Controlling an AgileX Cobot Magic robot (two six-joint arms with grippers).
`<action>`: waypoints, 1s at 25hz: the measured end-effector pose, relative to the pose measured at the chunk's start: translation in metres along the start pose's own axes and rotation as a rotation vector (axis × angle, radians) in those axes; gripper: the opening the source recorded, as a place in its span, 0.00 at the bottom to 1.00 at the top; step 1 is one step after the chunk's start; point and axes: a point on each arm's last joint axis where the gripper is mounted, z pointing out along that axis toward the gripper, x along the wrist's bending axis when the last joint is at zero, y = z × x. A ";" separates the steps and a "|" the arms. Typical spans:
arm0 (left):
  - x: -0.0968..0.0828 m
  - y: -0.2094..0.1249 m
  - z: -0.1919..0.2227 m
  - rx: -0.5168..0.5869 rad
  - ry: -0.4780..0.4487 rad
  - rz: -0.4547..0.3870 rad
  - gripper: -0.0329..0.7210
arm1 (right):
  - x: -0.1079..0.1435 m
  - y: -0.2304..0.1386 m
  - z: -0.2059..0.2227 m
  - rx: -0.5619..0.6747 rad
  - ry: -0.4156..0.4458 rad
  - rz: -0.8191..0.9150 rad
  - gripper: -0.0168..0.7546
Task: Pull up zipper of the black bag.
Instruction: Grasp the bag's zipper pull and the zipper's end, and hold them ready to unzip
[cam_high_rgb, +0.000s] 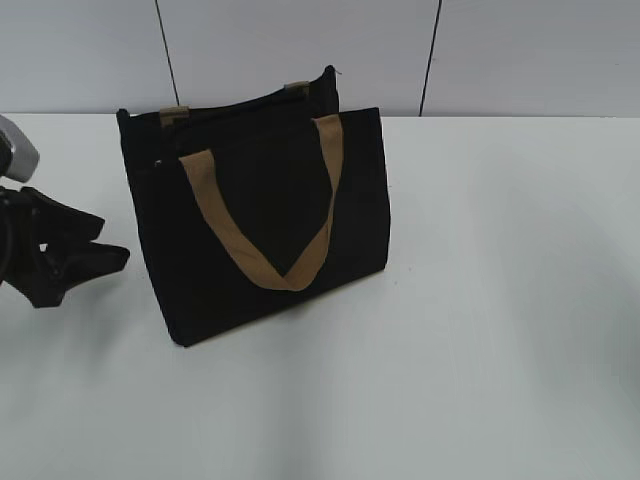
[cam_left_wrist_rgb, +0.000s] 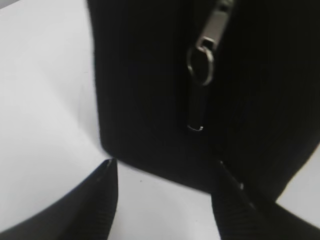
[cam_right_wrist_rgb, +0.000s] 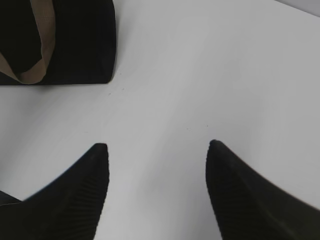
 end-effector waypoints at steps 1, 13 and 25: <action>-0.001 -0.003 0.004 -0.003 -0.025 0.031 0.64 | 0.000 0.003 0.004 0.007 0.009 -0.007 0.63; 0.009 -0.001 0.039 -0.085 -0.159 0.065 0.64 | 0.016 0.035 0.025 0.018 0.095 -0.096 0.63; 0.008 0.009 0.066 -0.105 -0.224 0.096 0.62 | 0.023 0.036 0.030 0.023 0.137 -0.091 0.63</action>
